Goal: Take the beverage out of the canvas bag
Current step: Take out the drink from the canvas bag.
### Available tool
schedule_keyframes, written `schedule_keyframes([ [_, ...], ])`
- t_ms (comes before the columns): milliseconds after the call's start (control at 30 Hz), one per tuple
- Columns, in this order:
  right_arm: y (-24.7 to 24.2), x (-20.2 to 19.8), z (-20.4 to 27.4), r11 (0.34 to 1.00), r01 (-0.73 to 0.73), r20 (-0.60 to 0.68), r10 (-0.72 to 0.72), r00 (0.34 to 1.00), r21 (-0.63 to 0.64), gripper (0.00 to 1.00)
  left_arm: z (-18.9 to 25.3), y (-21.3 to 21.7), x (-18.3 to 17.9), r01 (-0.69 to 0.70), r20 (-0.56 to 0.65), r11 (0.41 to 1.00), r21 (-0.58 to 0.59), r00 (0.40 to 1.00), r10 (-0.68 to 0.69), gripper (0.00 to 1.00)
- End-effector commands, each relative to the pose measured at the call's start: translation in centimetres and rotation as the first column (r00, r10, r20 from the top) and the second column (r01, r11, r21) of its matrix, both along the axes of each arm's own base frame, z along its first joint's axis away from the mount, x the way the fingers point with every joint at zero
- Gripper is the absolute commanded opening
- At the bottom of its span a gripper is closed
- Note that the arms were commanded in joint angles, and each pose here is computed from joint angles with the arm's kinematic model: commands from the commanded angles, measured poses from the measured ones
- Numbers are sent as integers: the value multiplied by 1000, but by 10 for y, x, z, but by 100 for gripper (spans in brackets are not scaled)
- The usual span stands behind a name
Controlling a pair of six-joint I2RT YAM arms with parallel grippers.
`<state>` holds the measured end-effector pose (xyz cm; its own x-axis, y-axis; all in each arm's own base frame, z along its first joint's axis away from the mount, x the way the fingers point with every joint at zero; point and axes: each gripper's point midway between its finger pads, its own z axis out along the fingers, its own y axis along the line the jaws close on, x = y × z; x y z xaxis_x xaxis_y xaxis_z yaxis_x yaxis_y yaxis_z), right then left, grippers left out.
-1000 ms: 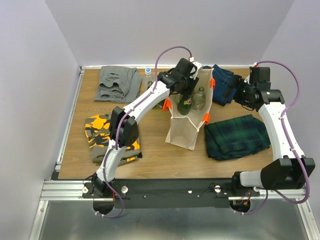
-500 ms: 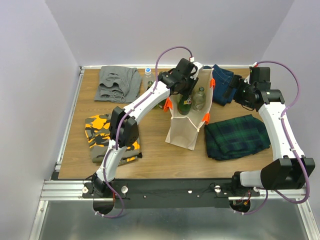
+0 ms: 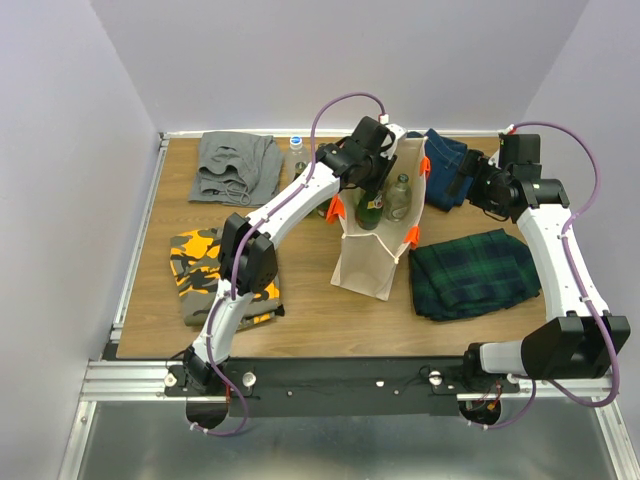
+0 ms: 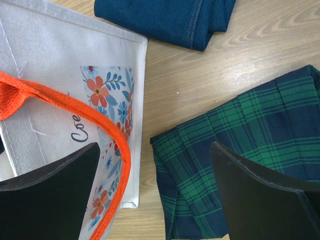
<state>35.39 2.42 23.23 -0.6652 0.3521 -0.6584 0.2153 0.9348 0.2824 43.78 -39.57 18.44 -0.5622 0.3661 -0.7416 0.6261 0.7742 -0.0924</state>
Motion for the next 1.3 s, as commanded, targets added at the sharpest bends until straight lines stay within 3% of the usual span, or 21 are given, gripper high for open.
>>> schedule_keyframes([
  [0, -3, 2, 3, 1000, 1, 2, -1, 1000, -18, 100, 21, 3, 0, 2, 33, 1000, -5, 999, -2, 0],
  [1267, -2, 3, -1, 1000, 2, -6, -2, 1000, -11, 100, 139, 4, -21, 84, 192, 982, -171, 980, -51, 0],
])
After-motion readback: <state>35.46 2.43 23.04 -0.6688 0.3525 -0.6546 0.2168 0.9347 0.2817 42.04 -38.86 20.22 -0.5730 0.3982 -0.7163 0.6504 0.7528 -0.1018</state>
